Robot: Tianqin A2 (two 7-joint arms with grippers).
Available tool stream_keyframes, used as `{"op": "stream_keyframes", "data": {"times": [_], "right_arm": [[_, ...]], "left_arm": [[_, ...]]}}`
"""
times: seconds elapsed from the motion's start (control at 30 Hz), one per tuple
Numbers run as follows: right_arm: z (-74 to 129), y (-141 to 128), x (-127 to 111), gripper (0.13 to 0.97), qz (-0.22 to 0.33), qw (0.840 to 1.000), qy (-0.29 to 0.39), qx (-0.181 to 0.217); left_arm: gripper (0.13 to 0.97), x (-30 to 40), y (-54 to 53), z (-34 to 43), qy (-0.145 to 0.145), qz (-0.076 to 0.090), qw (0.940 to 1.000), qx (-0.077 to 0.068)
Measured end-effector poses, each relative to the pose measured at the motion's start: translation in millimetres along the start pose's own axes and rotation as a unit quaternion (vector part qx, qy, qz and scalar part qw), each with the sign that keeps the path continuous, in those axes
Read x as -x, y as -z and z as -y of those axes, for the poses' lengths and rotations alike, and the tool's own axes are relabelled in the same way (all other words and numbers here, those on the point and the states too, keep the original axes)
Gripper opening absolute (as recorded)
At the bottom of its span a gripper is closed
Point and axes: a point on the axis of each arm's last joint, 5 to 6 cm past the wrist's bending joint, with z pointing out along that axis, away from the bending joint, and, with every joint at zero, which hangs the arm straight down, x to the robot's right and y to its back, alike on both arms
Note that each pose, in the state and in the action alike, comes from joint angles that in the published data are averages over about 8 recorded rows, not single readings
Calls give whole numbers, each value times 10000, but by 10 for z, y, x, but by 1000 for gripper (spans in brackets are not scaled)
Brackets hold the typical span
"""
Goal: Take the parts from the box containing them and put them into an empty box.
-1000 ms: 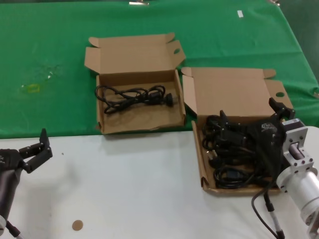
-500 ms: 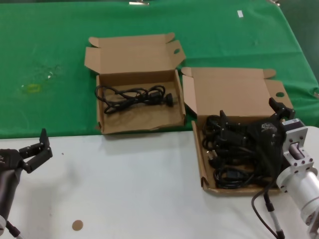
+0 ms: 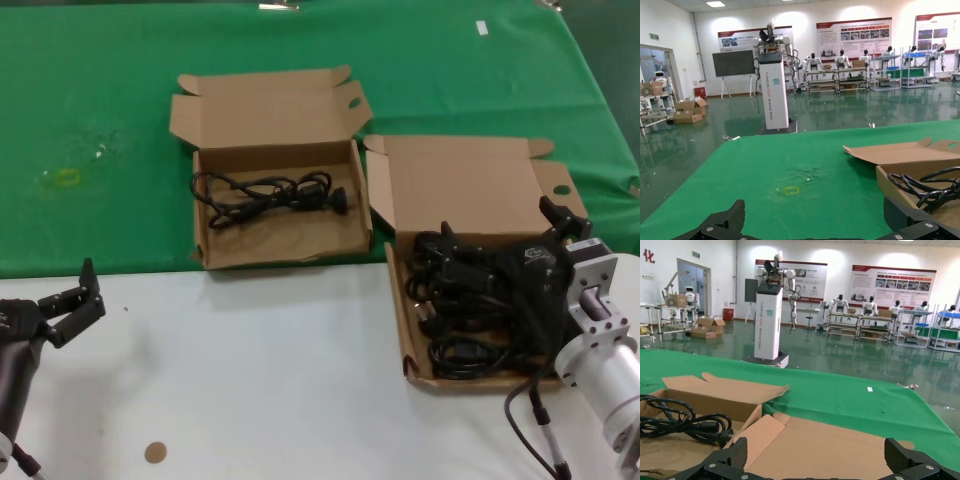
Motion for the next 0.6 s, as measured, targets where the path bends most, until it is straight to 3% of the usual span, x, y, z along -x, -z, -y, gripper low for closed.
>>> {"op": "stream_keyframes", "data": {"times": [0.6], "right_arm": [[0,0,0,966,0,10000,0,0]], "left_arm": [[966,0,0,0,0,0,10000,0]]}}
